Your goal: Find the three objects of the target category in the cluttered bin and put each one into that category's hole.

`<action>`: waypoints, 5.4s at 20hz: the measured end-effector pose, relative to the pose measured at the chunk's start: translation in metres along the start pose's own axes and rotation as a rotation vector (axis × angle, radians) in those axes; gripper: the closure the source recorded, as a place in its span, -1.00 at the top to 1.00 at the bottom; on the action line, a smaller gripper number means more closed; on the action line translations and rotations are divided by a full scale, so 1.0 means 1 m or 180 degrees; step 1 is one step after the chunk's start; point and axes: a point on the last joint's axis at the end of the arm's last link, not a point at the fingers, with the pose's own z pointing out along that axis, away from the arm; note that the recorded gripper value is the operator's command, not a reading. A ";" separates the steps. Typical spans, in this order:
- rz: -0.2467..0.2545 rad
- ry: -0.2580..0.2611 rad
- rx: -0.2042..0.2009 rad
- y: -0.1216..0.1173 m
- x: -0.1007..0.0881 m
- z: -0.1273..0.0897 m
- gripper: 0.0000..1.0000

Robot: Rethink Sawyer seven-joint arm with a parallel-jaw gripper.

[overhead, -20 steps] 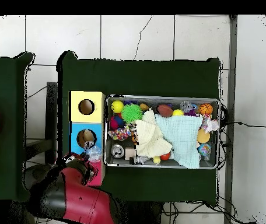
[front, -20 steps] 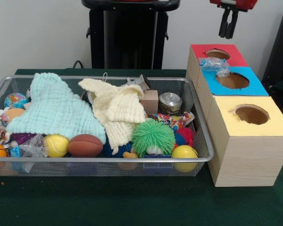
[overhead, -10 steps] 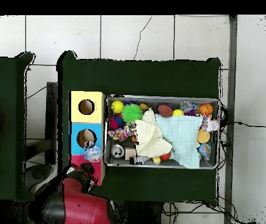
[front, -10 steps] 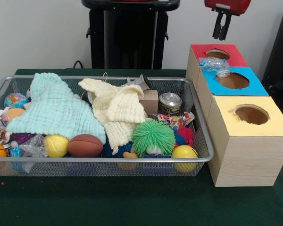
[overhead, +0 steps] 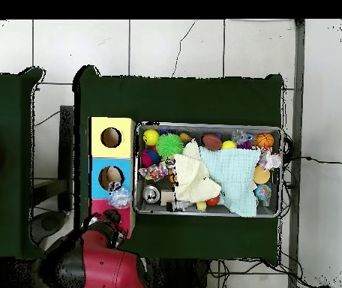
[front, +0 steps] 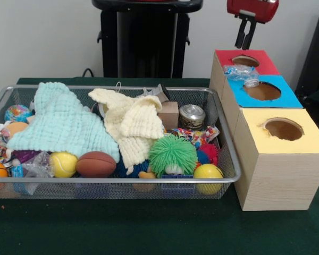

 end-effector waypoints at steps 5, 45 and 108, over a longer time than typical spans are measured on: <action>-0.0073 -0.0072 0.0046 -0.004 0.003 0.016 -1.00; -0.0375 -0.0251 0.0256 0.000 0.028 0.043 -1.00; 0.0161 0.0025 -0.0114 0.012 -0.030 0.006 -1.00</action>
